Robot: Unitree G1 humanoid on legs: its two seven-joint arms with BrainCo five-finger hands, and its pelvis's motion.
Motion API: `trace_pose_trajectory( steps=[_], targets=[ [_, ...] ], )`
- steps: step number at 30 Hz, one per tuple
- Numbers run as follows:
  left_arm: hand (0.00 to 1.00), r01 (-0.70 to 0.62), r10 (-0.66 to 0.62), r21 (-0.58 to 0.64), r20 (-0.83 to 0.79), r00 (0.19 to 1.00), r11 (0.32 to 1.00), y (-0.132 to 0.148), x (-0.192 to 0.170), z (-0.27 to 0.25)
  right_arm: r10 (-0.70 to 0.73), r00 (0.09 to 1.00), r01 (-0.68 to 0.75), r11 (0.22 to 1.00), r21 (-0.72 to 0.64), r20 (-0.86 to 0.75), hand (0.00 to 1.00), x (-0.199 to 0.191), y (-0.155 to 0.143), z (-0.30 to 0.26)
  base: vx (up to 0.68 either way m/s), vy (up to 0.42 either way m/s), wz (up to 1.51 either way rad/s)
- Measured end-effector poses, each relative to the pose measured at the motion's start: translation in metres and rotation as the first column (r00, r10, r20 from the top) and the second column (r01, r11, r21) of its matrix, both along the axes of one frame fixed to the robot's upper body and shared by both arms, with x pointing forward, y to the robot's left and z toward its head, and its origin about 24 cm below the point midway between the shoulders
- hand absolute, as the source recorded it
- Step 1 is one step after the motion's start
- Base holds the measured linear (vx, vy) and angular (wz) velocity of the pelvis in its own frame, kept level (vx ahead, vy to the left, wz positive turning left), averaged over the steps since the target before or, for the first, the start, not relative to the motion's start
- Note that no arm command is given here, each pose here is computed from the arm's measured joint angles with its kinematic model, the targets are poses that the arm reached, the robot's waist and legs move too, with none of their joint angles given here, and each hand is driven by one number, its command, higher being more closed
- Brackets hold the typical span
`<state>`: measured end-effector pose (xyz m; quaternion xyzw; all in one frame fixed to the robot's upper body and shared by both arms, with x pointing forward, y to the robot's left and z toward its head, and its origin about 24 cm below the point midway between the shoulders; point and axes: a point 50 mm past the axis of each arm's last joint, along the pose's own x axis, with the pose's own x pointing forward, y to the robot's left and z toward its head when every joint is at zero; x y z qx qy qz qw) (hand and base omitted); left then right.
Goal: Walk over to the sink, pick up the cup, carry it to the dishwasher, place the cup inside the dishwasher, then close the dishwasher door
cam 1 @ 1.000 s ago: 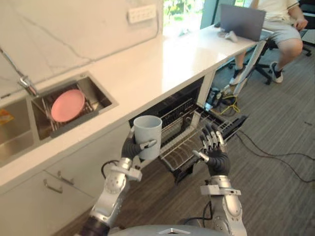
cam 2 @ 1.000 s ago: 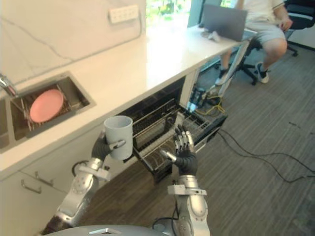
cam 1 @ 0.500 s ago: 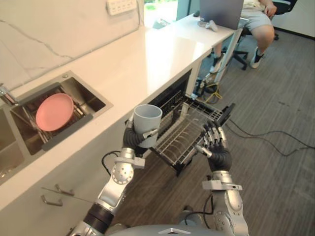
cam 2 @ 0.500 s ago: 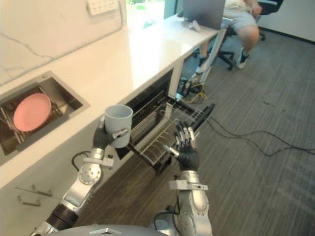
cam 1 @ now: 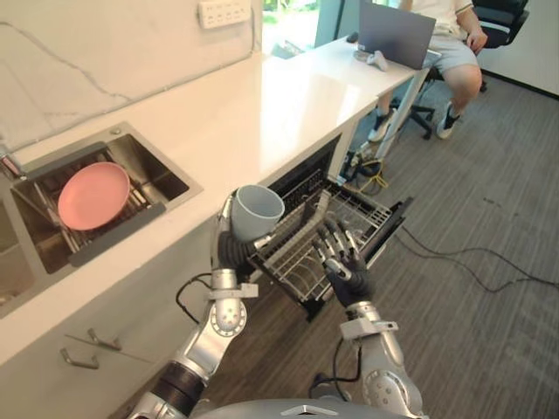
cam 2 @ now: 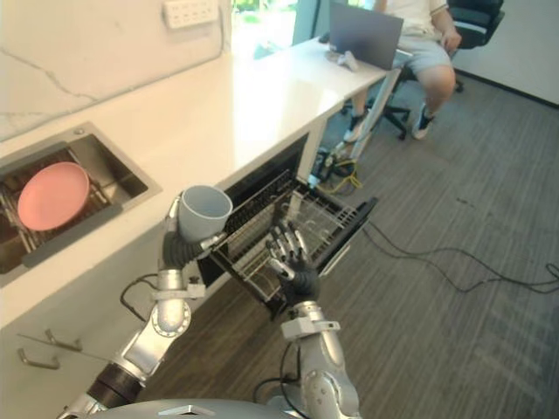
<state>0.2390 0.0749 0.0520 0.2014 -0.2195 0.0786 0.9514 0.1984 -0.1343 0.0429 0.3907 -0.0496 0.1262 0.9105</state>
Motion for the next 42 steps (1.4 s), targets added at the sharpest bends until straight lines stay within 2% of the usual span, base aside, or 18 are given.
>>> trace_pose_trajectory(
  steps=[6, 17, 22, 34, 42],
  targets=[
    [1.00, 0.021, -0.021, 0.070, 0.000, 1.000, 0.997, -0.009, -0.005, -0.009, 0.039, 0.999, -0.038, 0.999, 0.006, -0.009, 0.00, 0.012, 0.013, 0.005, 0.01, -0.015, 0.10],
    [1.00, 0.065, -0.058, 0.106, -0.063, 0.996, 0.992, -0.016, -0.010, -0.025, 0.072, 0.994, -0.076, 0.996, -0.049, -0.080, 0.00, 0.024, 0.023, 0.003, -0.02, -0.010, 0.03],
    [1.00, 0.095, -0.089, 0.108, -0.061, 0.994, 0.990, -0.023, -0.012, -0.025, 0.092, 0.990, -0.106, 0.984, -0.140, -0.105, 0.00, 0.032, 0.031, -0.002, -0.03, -0.010, 0.14],
    [1.00, 0.075, -0.064, 0.128, -0.092, 0.994, 0.989, -0.019, -0.011, -0.030, 0.115, 0.985, -0.142, 0.961, -0.235, -0.127, 0.00, 0.039, 0.032, 0.000, -0.04, -0.003, 0.02],
    [1.00, 0.096, -0.080, 0.150, -0.107, 0.991, 0.984, -0.017, -0.012, -0.034, 0.202, 0.974, -0.223, 0.932, -0.285, -0.102, 0.00, 0.043, 0.052, 0.008, 0.00, -0.001, 0.00]
  ],
)
